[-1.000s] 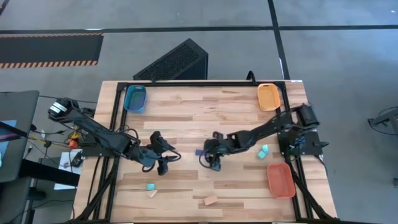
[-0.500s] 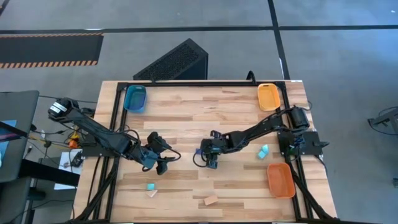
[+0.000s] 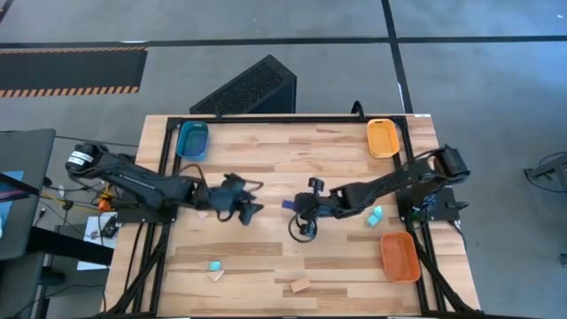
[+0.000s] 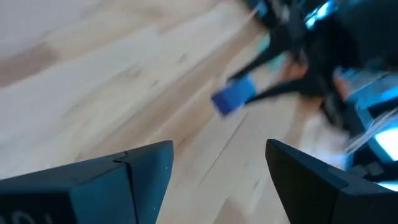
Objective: Sort & place blocks by color
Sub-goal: Put the blue block into the blue bin
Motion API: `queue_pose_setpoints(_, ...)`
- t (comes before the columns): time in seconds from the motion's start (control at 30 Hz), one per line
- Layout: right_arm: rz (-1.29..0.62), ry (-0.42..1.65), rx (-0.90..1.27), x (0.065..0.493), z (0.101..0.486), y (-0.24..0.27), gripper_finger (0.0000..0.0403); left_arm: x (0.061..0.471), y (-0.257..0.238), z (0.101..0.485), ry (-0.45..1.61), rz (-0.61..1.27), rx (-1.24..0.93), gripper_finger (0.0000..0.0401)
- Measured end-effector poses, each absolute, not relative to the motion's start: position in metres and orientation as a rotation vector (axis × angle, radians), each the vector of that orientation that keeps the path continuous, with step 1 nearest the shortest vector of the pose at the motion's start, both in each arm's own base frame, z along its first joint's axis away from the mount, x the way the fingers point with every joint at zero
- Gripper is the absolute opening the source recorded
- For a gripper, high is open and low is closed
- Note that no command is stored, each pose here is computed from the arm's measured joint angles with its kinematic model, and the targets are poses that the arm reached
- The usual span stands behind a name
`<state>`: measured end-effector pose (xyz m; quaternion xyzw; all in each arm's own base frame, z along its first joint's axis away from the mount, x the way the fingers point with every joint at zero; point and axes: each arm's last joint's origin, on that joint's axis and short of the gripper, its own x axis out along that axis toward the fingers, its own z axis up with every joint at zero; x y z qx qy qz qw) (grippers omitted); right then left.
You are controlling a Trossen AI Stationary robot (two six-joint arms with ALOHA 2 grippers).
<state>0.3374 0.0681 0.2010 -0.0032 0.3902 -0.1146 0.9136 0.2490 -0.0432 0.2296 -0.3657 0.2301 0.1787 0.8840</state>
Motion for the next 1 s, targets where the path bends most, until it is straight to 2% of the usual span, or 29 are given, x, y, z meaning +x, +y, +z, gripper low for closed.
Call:
queue_pose_setpoints(0.13, -0.302, 0.758, -0.079, 0.329, 0.211, 0.08, 0.0097, 0.26, -0.018, 0.238, 0.385, 0.319, -0.833, 0.0245)
queue_pose_setpoints(0.37, -0.396, 0.685, -0.283, 0.324, 0.234, 0.098, 0.0099, 0.288, 0.006, 0.227, 0.347, 0.137, -0.952, 0.0245)
queue_pose_setpoints(0.53, -0.433, 0.659, -0.295, 0.327, 0.247, 0.1, 0.0102, 0.305, 0.009, 0.221, 0.262, 0.014, -1.006, 0.0245)
queue_pose_setpoints(0.73, -0.442, 0.654, -0.293, 0.329, 0.256, 0.099, 0.0102, 0.308, 0.009, 0.22, 0.256, -0.014, -1.003, 0.0244)
queue_pose_setpoints(0.87, -0.428, 0.65, -0.327, 0.331, 0.261, 0.1, 0.0101, 0.308, 0.009, 0.22, 0.255, -0.008, -0.998, 0.022)
queue_pose_setpoints(1.0, -0.42, 0.655, -0.353, 0.331, 0.263, 0.1, 0.0102, 0.308, 0.01, 0.22, 0.235, 0.02, -0.969, 0.0168)
